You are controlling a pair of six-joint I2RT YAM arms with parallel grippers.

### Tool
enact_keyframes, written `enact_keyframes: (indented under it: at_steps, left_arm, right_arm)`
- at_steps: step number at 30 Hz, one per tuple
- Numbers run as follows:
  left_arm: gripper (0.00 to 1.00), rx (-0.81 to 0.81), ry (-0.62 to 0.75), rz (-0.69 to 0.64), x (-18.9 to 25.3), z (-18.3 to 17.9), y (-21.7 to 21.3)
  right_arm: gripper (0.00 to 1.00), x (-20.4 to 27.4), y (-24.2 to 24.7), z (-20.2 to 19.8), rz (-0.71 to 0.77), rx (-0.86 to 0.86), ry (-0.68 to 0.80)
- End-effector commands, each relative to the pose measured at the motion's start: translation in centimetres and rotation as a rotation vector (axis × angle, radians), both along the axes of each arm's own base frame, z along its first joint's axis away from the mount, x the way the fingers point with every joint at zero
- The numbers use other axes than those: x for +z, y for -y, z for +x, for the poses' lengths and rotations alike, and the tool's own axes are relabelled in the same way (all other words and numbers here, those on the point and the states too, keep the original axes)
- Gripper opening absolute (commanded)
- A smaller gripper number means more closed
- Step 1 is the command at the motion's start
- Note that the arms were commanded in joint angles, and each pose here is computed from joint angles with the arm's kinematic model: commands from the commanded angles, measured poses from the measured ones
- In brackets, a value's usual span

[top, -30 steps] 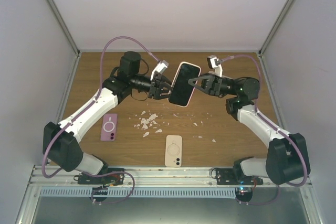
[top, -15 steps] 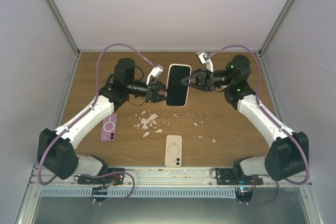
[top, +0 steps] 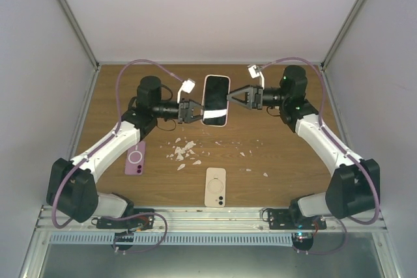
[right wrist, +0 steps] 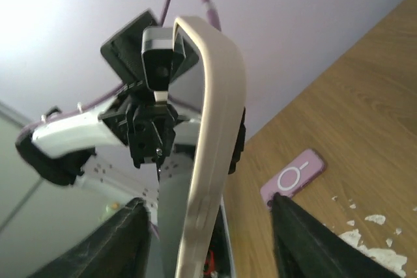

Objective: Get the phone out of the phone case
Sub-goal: Remove the phone case from the phone.

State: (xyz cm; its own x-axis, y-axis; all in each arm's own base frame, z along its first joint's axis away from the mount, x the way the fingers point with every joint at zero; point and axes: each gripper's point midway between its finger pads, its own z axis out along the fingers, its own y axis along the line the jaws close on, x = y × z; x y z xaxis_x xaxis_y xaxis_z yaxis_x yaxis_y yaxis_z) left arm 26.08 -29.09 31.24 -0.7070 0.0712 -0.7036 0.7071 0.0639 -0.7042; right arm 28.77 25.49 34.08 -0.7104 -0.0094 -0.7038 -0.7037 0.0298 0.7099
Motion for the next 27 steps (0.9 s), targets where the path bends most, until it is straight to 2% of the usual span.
enact_keyframes:
  at_steps: [1,3,6,16,27]
  left_arm:
    - [0.0,0.077,0.03,-0.057,1.7,1.7,-1.2]
    - [0.0,0.107,-0.013,-0.051,1.1,2.5,-1.6]
    - [0.0,0.165,-0.084,-0.043,0.3,4.0,-2.4]
    - [0.0,0.405,-0.365,0.018,-3.5,8.3,-5.2]
    - [0.0,0.477,-0.572,0.011,-7.2,9.6,-7.6]
  right_arm:
    - [0.59,0.5,1.4,2.1,-0.042,-0.134,0.091]
    - [0.67,0.5,1.8,2.8,-0.079,-0.194,0.147]
    - [0.73,0.5,2.3,3.5,-0.139,-0.271,0.227]
    - [0.7,-0.8,1.2,5.0,-0.423,-0.423,0.564]
    - [0.68,-0.4,-2.4,5.7,-0.668,-0.466,0.957]
